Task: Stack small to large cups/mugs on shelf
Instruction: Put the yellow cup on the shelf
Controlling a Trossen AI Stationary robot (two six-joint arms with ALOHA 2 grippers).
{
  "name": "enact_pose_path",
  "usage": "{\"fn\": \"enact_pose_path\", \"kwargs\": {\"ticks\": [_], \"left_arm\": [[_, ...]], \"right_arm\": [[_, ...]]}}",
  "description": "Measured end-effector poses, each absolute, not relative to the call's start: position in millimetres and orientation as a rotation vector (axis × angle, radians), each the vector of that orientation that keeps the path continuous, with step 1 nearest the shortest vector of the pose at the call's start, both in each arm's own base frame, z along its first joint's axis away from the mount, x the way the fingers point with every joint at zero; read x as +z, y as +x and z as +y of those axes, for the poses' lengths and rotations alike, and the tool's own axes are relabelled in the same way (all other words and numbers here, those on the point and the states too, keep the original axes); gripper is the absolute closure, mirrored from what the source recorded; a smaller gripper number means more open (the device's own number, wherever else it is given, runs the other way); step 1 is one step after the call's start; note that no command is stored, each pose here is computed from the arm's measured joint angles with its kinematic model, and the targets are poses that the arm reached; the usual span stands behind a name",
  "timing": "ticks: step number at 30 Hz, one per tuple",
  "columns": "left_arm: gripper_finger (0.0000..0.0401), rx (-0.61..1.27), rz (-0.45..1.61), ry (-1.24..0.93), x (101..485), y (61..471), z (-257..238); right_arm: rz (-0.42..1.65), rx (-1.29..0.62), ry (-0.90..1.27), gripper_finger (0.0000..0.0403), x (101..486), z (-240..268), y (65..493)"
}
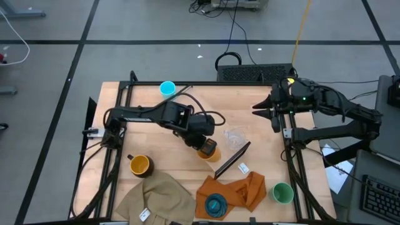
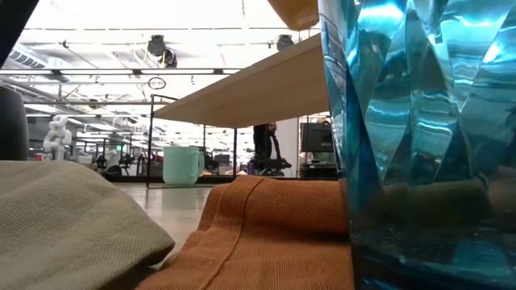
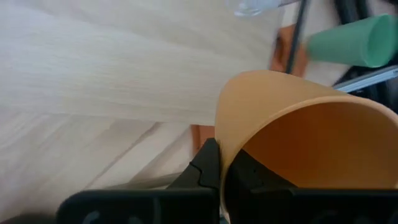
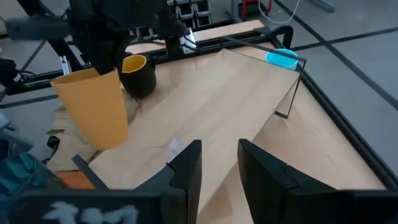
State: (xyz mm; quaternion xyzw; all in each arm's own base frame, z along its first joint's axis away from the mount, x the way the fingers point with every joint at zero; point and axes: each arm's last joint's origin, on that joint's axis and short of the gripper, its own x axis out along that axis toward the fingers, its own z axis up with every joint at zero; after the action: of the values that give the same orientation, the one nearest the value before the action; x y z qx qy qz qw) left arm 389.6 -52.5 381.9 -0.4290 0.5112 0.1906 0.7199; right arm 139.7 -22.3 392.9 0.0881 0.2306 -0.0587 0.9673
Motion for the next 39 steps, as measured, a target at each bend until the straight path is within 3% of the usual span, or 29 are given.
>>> {"fn": "enact_pose_path", "kwargs": {"ticks": [22,30,39], "left_arm": [[0.0400,0.477,1.125,-1.003,379,392,-50],[0.0400,0.455,1.199,-1.024,354,411,-59],[0.0400,0.482,1.162,-1.020,352,415,-55]], "right_arm": [[0.482,-0.119,0.181,0.0307,373,-24,147],[0.466,-0.117,0.179,0.0307,374,-23,144],[0.460,-0.117,0.178,0.0307,375,-23,141]]}}
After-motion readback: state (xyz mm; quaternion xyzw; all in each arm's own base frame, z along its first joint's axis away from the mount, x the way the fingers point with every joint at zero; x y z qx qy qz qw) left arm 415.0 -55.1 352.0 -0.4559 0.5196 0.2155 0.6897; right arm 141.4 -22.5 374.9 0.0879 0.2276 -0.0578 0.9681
